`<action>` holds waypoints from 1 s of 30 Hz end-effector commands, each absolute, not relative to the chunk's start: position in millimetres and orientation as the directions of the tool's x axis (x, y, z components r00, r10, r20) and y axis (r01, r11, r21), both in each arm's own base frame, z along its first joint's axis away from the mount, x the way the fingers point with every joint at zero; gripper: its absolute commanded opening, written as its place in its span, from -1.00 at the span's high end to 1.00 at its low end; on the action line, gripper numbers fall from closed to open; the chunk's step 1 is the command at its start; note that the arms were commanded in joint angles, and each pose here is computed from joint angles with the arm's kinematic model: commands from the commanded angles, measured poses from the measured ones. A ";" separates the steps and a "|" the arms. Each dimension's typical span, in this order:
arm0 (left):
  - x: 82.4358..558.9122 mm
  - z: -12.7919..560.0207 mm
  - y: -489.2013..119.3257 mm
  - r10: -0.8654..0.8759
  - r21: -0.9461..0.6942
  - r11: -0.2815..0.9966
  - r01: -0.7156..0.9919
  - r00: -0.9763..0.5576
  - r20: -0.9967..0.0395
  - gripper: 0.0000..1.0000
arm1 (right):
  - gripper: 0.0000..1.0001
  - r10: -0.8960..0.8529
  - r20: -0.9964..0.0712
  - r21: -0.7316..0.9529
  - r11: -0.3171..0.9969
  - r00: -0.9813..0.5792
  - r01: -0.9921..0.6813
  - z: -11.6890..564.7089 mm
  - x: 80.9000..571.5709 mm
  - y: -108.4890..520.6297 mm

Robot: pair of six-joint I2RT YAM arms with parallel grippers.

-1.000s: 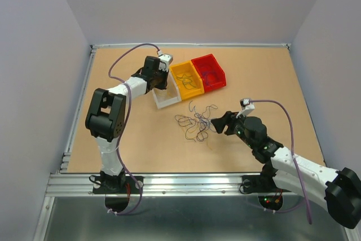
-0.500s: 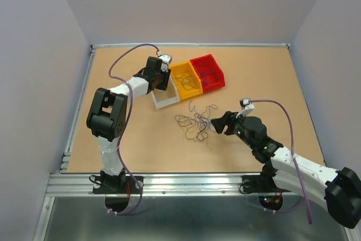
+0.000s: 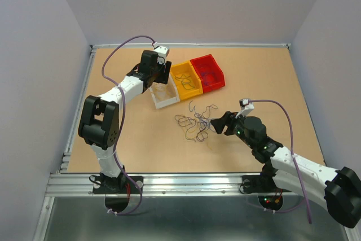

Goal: Untangle the cables

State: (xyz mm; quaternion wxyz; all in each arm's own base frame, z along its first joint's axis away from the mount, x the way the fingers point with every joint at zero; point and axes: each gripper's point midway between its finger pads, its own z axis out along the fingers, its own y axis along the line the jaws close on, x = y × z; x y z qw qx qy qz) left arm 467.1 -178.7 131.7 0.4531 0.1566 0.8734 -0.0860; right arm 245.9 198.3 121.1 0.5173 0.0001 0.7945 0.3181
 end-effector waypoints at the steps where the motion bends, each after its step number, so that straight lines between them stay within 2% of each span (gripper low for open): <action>1: 472.3 160.5 -175.2 0.195 0.021 0.940 0.340 -0.486 -0.852 -0.40 | -0.39 0.358 -0.828 0.522 0.772 -0.431 -0.363 136.8 248.0 204.6; 10: 460.0 184.4 -166.8 0.240 0.079 0.928 0.364 -0.425 -0.873 -0.36 | -0.39 0.357 -0.827 0.523 0.771 -0.433 -0.363 136.0 247.7 204.8; 12: 450.6 193.5 -166.6 0.255 0.087 0.917 0.390 -0.403 -0.879 -0.52 | -0.40 0.351 -0.828 0.520 0.773 -0.437 -0.364 135.3 248.1 205.9; 13: 445.6 195.8 -167.6 0.280 0.103 0.901 0.421 -0.384 -0.880 -0.77 | -0.45 0.348 -0.827 0.519 0.774 -0.441 -0.363 134.3 248.1 206.3; 18: 413.8 204.2 -162.0 0.385 0.178 0.838 0.516 -0.328 -0.862 -0.87 | -0.49 0.336 -0.827 0.513 0.780 -0.450 -0.360 131.9 250.4 208.0; 20: 402.1 213.1 -155.6 0.434 0.228 0.811 0.539 -0.294 -0.852 -0.81 | -0.49 0.332 -0.827 0.512 0.778 -0.454 -0.364 132.2 251.0 209.8; 23: 383.9 213.4 -143.6 0.570 0.335 0.723 0.604 -0.248 -0.784 -0.75 | -0.49 0.331 -0.828 0.511 0.778 -0.453 -0.366 133.7 251.7 210.7; 24: 372.3 206.9 -142.2 0.637 0.364 0.655 0.662 -0.225 -0.737 -0.71 | -0.50 0.330 -0.828 0.511 0.777 -0.452 -0.368 134.3 251.9 211.1; 28: 358.6 193.9 -134.6 0.732 0.385 0.558 0.735 -0.218 -0.645 -0.63 | -0.50 0.333 -0.828 0.513 0.774 -0.451 -0.370 136.5 252.4 211.9; 30: 354.6 187.3 -134.3 0.757 0.379 0.524 0.762 -0.214 -0.617 -0.50 | -0.50 0.336 -0.828 0.514 0.774 -0.449 -0.370 137.7 252.6 212.1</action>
